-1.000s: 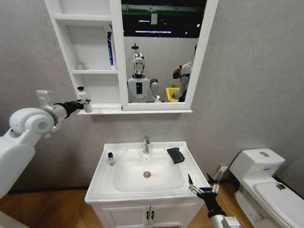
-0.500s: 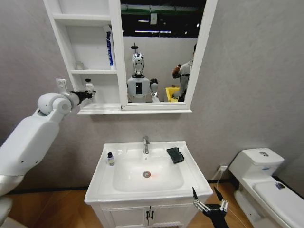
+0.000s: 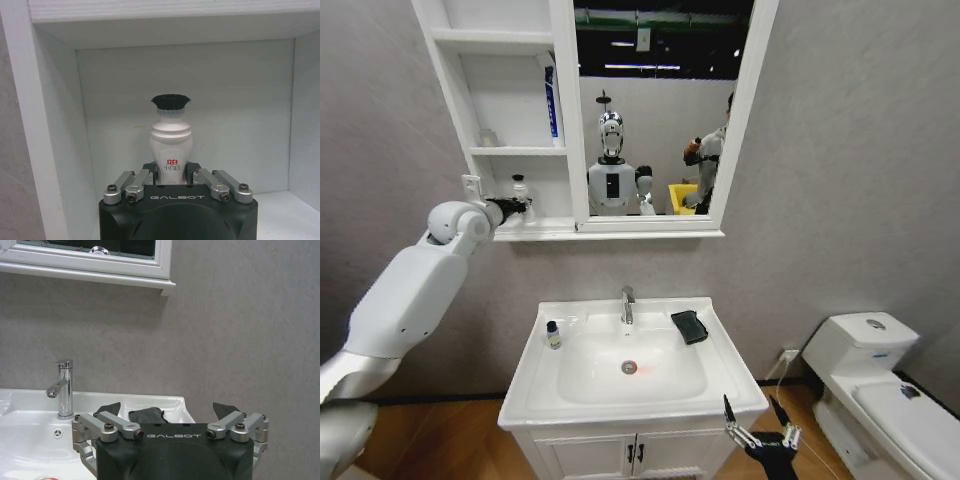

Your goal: Move facial cleanser and shampoo from washbasin to cabinet, then wipe washbasin with towel.

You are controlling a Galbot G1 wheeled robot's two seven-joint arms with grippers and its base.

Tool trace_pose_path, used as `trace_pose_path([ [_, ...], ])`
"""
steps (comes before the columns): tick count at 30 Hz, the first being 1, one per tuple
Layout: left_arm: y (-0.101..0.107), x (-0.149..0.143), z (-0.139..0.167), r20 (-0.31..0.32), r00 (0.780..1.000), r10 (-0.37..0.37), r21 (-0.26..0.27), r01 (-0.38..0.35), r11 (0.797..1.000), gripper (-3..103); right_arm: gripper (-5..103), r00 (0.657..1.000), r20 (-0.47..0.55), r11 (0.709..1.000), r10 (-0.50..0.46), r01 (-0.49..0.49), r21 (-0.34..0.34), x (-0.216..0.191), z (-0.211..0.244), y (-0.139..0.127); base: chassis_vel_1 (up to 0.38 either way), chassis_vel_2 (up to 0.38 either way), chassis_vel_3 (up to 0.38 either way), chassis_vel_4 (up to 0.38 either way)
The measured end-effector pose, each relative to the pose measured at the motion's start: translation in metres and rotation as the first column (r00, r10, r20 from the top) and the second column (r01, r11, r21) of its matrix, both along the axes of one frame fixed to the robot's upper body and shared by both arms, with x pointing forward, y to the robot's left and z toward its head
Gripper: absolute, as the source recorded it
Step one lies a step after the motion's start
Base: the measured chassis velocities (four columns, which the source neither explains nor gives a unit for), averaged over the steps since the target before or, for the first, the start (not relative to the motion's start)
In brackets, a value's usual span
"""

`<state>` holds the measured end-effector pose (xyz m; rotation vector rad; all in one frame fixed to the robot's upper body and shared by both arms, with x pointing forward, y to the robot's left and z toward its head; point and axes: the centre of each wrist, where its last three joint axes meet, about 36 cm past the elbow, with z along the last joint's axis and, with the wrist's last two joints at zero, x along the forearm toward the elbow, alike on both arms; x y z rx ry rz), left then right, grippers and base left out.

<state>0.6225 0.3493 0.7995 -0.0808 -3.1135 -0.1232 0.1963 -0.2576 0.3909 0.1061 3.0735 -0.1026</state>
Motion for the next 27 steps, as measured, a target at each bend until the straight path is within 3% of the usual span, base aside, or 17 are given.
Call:
trace_pose_path([
  [3, 0.001, 0.001, -0.001, -0.007, 1.000, 0.011, 0.003, -0.011, 1.000, 38, 100, 1.000, -0.004, 1.000, 0.001, -0.001, 0.004, 0.001, -0.003, 0.001, 0.000, 0.000, 0.000, 0.000],
  [5, 0.002, 0.002, -0.002, -0.008, 1.000, 0.014, 0.005, -0.014, 1.000, 38, 100, 1.000, -0.005, 1.000, 0.002, -0.001, 0.005, 0.001, -0.003, 0.001, 0.000, 0.000, 0.000, 0.000],
  [7, 0.009, -0.001, -0.004, 0.011, 1.000, 0.027, 0.040, -0.028, 0.999, 53, 100, 1.000, -0.007, 1.000, 0.003, -0.003, 0.009, 0.002, -0.005, 0.001, 0.000, 0.000, 0.000, 0.000],
  [9, 0.010, -0.004, -0.004, 0.018, 0.999, 0.027, 0.050, -0.028, 0.998, 53, 100, 1.000, -0.009, 1.000, 0.004, -0.003, 0.009, 0.003, -0.007, 0.001, 0.000, 0.000, 0.000, 0.000],
  [10, 0.014, -0.014, -0.005, 0.030, 0.999, 0.024, 0.062, -0.026, 0.998, 65, 100, 1.000, -0.013, 1.000, 0.005, -0.005, 0.010, 0.004, -0.009, 0.002, 0.000, 0.000, 0.000, 0.000],
  [12, 0.016, -0.020, -0.007, 0.034, 0.999, 0.022, 0.063, -0.024, 0.998, 65, 100, 1.000, -0.014, 1.000, 0.006, -0.006, 0.011, 0.005, -0.010, 0.002, 0.000, 0.000, 0.000, 0.000],
  [13, 0.018, -0.032, -0.013, 0.038, 0.999, 0.009, 0.058, -0.011, 0.998, 76, 100, 1.000, -0.014, 1.000, 0.008, -0.008, 0.011, 0.007, -0.011, 0.002, 0.000, 0.000, 0.000, 0.000],
  [17, 0.021, -0.061, -0.026, 0.047, 0.998, -0.031, 0.040, 0.029, 0.999, 86, 100, 1.000, -0.013, 1.000, 0.009, -0.008, 0.012, 0.011, -0.010, 0.001, 0.000, 0.000, 0.000, 0.000],
  [20, 0.011, -0.107, -0.049, 0.118, 0.988, -0.101, 0.046, 0.097, 0.994, 99, 100, 1.000, -0.009, 1.000, 0.001, 0.000, 0.021, 0.015, -0.009, 0.000, 0.000, 0.000, 0.000, 0.000],
  [23, 0.004, -0.125, -0.067, 0.143, 0.982, -0.122, 0.042, 0.117, 0.992, 100, 100, 1.000, -0.014, 1.000, -0.003, 0.003, 0.027, 0.016, -0.009, 0.000, 0.000, 0.000, 0.000, 0.000],
  [27, -0.013, -0.149, -0.145, 0.206, 0.974, -0.097, 0.016, 0.096, 0.995, 100, 100, 1.000, -0.007, 0.999, -0.012, 0.013, 0.032, 0.018, -0.007, 0.001, 0.000, 0.000, 0.000, 0.000],
])
